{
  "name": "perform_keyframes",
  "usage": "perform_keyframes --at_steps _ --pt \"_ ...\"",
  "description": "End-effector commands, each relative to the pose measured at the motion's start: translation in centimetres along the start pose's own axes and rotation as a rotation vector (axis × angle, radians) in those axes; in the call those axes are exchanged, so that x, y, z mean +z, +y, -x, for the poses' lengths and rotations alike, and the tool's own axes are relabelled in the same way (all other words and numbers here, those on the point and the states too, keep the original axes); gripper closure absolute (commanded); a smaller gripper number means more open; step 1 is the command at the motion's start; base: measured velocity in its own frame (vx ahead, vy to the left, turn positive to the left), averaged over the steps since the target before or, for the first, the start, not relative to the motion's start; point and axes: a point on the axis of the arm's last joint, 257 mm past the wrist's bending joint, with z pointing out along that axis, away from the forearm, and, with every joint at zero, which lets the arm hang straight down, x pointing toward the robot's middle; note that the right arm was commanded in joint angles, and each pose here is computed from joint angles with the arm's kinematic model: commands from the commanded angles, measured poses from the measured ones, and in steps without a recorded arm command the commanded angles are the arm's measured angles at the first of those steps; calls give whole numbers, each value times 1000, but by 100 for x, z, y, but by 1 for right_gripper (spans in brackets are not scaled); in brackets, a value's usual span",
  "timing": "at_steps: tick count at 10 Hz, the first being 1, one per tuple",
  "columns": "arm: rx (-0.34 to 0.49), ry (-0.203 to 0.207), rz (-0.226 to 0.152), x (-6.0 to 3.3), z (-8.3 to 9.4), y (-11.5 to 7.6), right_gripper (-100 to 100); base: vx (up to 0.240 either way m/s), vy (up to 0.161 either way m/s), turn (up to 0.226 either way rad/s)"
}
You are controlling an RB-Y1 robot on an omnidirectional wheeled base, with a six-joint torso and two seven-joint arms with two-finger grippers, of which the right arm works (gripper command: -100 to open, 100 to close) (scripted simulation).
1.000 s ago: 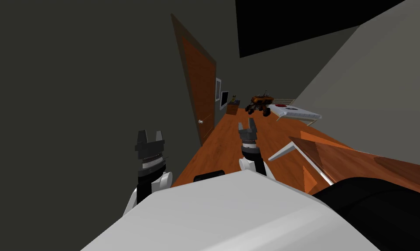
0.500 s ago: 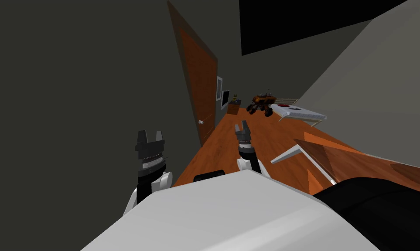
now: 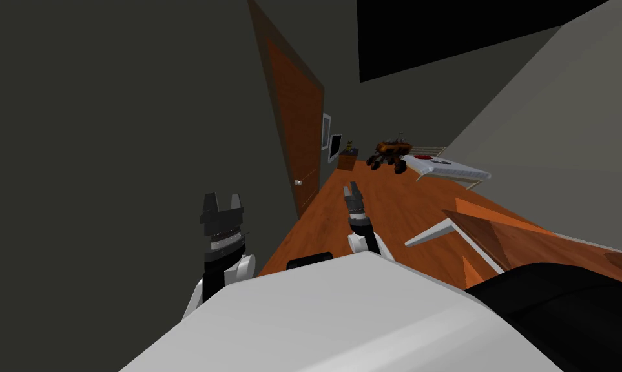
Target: Pull the door open
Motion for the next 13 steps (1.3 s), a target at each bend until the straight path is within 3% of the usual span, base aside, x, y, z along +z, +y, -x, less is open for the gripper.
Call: perform_keyframes --at_steps 1,13 --pt "-25 21 -9 -15 -87 -101 -100 75 -5 19" --pt "-241 218 -60 -252 -802 -880 -100 96 -14 28"
